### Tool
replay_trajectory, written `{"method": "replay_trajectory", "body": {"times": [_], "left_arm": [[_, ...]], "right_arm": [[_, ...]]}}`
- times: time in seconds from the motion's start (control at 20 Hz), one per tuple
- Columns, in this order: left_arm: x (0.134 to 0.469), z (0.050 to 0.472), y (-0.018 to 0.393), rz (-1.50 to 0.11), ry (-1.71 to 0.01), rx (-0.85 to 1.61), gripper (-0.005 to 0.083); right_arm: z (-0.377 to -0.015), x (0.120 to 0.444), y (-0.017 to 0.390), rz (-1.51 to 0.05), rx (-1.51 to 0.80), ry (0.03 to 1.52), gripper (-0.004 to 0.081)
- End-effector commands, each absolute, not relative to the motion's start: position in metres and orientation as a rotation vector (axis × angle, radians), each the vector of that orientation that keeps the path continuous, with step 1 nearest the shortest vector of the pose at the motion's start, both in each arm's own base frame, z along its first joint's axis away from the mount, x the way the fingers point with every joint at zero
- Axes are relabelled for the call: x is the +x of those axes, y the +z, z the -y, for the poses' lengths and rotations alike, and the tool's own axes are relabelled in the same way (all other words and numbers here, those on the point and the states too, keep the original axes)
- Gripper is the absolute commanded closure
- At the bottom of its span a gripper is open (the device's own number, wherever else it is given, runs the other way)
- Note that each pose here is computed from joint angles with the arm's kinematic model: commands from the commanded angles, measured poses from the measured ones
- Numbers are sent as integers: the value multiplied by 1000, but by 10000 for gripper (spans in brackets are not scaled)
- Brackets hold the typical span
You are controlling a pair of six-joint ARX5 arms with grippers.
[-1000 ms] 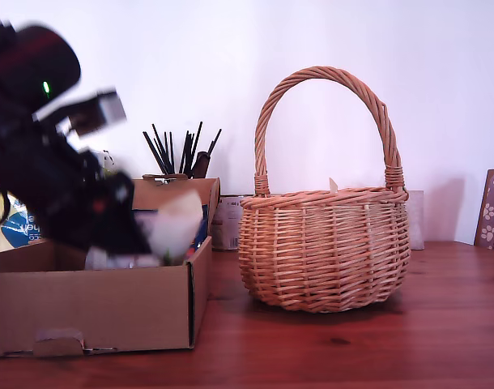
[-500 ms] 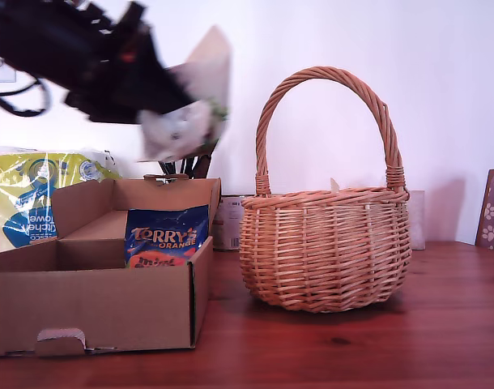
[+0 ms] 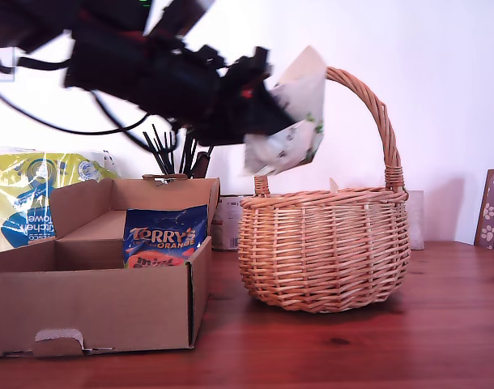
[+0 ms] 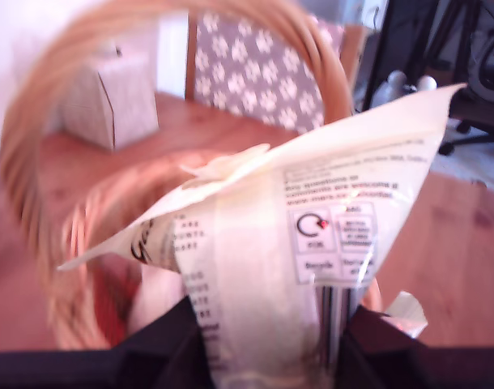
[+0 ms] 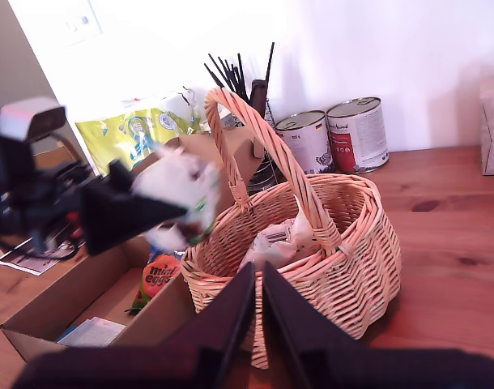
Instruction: Move the bags of Easter eggs from the cardboard box on the left into the woven basket on the right side.
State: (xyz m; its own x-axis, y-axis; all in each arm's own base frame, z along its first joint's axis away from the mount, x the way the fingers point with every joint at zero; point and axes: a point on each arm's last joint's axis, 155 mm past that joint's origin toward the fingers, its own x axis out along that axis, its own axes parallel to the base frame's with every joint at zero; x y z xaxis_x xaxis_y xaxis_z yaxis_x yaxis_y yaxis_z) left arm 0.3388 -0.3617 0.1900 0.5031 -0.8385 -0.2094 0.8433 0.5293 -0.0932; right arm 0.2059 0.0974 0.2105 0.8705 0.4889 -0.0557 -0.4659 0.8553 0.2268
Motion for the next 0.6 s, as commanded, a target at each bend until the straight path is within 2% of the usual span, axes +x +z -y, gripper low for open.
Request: {"method": "replay_trajectory", "body": {"times": [0.0, 0.3, 0.55], "left_arm": [[347, 374, 188, -238, -1018, 21, 558], [379, 407, 147, -365, -1000, 55, 558], [380, 422, 118, -452, -1010, 79, 558]], "right_arm": [[-98, 206, 212, -107, 208, 506, 782], [-98, 206, 212, -106, 208, 506, 782], [-98, 206, 213, -105, 208, 506, 782]]}}
